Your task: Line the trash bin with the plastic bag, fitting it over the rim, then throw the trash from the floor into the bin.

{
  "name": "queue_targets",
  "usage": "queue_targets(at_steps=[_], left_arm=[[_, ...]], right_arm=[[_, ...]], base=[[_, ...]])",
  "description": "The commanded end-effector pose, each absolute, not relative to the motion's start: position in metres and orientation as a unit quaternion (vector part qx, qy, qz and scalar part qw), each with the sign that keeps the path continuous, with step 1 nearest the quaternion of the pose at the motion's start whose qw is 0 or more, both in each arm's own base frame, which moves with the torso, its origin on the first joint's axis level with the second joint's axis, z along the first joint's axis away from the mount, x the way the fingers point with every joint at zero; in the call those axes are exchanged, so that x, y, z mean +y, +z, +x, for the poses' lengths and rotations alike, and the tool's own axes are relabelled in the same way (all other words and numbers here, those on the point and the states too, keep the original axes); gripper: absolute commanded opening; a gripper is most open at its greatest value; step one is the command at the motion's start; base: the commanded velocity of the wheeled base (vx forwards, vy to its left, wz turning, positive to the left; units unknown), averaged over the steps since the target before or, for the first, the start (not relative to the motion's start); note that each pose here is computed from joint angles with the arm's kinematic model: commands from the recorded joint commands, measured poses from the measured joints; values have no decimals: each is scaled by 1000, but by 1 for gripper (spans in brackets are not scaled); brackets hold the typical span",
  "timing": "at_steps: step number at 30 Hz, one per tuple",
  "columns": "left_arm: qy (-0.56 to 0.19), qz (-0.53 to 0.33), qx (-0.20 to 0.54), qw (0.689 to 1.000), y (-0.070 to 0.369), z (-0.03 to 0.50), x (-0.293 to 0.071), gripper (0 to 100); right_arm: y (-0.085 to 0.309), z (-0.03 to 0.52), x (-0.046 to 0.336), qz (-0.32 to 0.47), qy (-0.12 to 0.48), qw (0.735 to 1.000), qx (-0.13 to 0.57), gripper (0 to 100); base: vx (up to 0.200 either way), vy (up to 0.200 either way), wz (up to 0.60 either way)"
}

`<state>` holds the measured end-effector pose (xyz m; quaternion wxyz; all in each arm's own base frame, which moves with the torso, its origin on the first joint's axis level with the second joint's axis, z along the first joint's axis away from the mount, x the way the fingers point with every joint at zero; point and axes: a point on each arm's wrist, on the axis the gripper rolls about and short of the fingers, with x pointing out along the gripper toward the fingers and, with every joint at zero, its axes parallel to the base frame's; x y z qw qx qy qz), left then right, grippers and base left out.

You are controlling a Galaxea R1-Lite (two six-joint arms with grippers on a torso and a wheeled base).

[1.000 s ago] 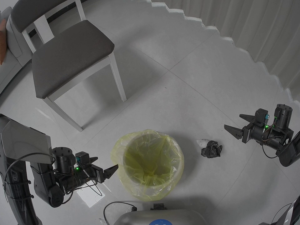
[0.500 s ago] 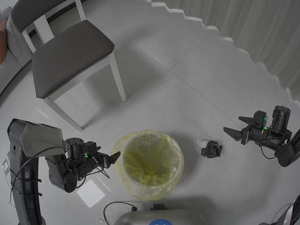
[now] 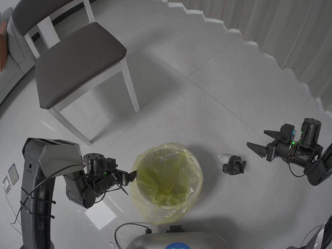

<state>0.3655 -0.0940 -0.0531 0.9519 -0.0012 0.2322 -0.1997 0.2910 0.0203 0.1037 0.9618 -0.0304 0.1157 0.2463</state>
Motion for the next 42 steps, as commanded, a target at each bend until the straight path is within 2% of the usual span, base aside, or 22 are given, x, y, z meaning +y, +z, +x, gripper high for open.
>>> queue_targets(at_steps=[1,5,10,14,22,32,42], left_arm=[[-197,-7,236,951,-52,362,-91,100],[-193,-25,221,956,-25,348,-82,100],[-214,-89,202,952,11,324,-78,100],[-217,-94,196,952,19,314,-76,100],[-227,-92,170,955,31,302,-78,100],[-236,-92,124,960,63,277,-74,100],[-230,-88,112,963,72,268,-71,100]], right_arm=[[104,291,20,-31,246,962,116,100],[102,292,19,-29,245,962,118,100],[91,301,20,-26,245,960,133,100],[82,311,20,-21,245,957,152,100],[58,343,17,-5,242,942,232,100],[8,397,-4,-34,234,920,314,100],[-33,431,-10,-61,241,906,341,100]], base=[[0,0,0],[0,0,0],[0,0,0],[0,0,0],[0,0,0],[0,0,0],[0,0,0]])
